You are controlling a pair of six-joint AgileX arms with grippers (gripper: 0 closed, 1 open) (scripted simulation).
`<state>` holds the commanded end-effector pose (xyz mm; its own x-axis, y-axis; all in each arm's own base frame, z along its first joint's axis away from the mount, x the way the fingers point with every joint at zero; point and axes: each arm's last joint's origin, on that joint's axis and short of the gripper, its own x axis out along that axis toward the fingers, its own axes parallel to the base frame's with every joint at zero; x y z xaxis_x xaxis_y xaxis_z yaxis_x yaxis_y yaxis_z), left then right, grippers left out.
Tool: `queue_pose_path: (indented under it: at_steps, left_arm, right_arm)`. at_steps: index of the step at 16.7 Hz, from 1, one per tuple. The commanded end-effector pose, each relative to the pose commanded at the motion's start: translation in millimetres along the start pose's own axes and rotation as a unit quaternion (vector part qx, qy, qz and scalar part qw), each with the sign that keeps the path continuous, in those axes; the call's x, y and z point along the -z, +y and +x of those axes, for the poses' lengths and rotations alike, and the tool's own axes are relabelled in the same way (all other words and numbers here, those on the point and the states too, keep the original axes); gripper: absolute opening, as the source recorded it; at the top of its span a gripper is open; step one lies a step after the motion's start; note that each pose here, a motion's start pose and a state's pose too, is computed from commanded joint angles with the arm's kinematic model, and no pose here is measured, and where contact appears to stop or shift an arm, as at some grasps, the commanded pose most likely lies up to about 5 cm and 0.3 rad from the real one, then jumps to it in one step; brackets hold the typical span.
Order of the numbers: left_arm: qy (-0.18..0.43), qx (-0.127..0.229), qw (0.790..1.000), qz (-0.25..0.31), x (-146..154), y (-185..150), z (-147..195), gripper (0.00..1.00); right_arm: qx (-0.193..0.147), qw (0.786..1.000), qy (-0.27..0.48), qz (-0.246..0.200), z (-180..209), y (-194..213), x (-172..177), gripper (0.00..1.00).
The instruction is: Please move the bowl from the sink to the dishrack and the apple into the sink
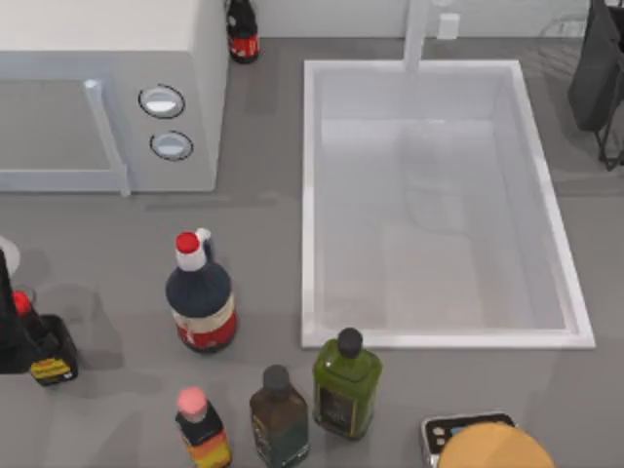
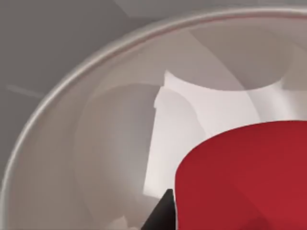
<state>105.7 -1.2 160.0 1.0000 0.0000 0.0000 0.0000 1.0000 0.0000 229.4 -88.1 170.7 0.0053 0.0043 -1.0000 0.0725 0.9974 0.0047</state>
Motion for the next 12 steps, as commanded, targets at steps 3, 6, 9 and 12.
queue_pose_path:
  at_steps: [3, 6, 9, 12]
  left_arm:
    - [0.000, 0.000, 1.000, 0.000, 0.0, 0.0, 0.0, 1.00]
    - [0.000, 0.000, 1.000, 0.000, 0.0, 0.0, 0.0, 1.00]
    - [0.000, 0.000, 1.000, 0.000, 0.0, 0.0, 0.0, 1.00]
    - [0.000, 0.000, 1.000, 0.000, 0.0, 0.0, 0.0, 1.00]
  right_arm:
    - [-0.003, 1.000, 0.008, 0.000, -27.3, 0.8, 1.9, 0.00]
    - [0.001, 1.000, -0.004, 0.000, -50.1, 2.3, 5.1, 0.00]
    - [0.002, 1.000, -0.005, 0.000, -51.4, 2.4, 5.3, 0.00]
    - [0.004, 1.000, -0.006, -0.002, -49.1, 3.4, 3.5, 0.00]
